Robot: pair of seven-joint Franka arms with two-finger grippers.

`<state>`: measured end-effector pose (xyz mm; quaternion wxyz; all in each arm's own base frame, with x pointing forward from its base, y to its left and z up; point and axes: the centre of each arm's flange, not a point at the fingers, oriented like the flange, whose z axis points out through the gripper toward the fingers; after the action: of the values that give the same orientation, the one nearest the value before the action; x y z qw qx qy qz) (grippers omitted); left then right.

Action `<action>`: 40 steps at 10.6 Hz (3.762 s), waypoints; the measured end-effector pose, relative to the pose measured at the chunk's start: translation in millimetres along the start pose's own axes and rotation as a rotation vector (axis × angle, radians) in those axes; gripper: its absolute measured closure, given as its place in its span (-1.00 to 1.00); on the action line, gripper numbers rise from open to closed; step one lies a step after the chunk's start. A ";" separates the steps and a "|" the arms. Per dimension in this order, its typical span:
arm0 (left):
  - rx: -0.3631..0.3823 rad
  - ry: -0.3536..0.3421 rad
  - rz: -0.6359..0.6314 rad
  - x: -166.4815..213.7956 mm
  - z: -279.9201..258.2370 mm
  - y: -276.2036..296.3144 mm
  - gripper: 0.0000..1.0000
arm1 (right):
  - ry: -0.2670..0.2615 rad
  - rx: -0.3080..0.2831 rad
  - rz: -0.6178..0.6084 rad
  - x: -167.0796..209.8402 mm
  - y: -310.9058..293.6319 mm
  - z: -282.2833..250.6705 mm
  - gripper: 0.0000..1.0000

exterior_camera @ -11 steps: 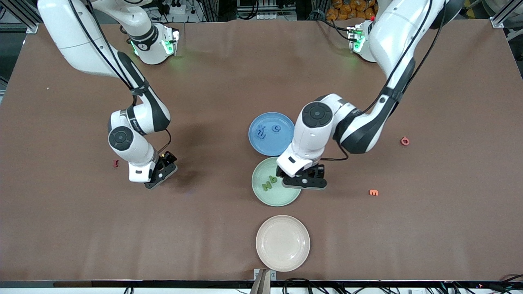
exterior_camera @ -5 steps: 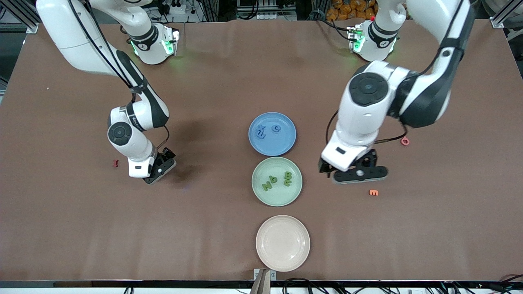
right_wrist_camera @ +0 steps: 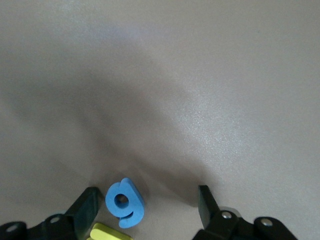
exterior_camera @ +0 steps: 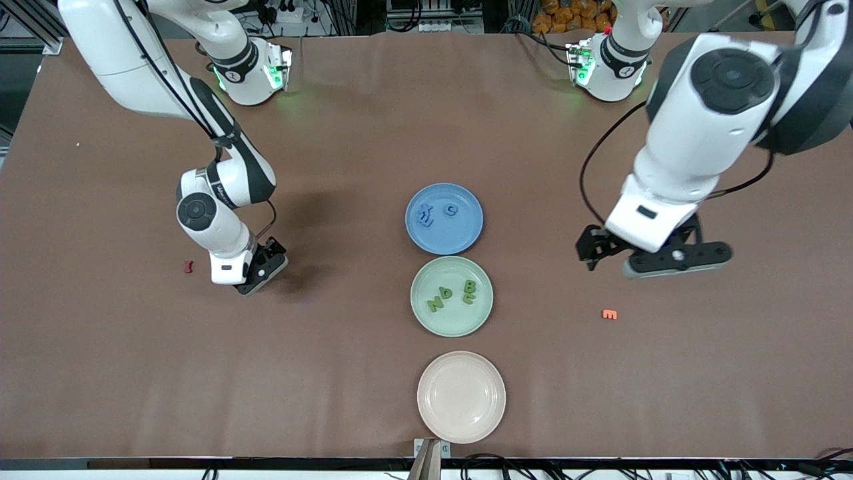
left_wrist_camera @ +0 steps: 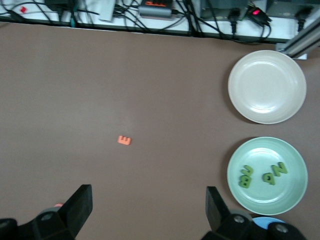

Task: Sort letters by color into matching plates
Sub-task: 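Grasp the blue g with the right gripper while the left gripper withdraws, then place the blue g on the blue plate with the right gripper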

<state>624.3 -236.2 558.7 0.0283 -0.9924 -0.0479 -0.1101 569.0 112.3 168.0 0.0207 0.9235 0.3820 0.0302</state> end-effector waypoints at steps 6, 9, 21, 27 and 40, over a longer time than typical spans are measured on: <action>0.031 -0.064 0.149 15.3 -46.5 -128.6 -1.00 | 0.005 -0.015 -0.032 0.7 -3.9 -5.6 0.01; 0.047 -0.090 0.144 1.5 -70.9 -141.4 -1.00 | 0.008 -0.021 -0.036 1.1 -3.3 -9.1 0.40; -0.042 -0.098 0.144 -9.8 -89.9 -146.4 -1.00 | -0.027 0.001 0.189 63.9 -37.3 -45.1 0.46; -0.044 -0.116 0.147 -18.6 -92.0 -151.6 -1.00 | 0.031 0.089 0.360 142.8 -201.9 -69.3 0.46; -0.036 -0.122 0.101 -11.8 -84.3 -177.5 -1.00 | 0.017 0.190 0.379 219.4 -335.3 -76.5 -0.89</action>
<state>576.7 -66.5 646.3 0.0130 -0.9987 0.0024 -0.0489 482.4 505.6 232.5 -0.0756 0.9763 0.2026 0.0050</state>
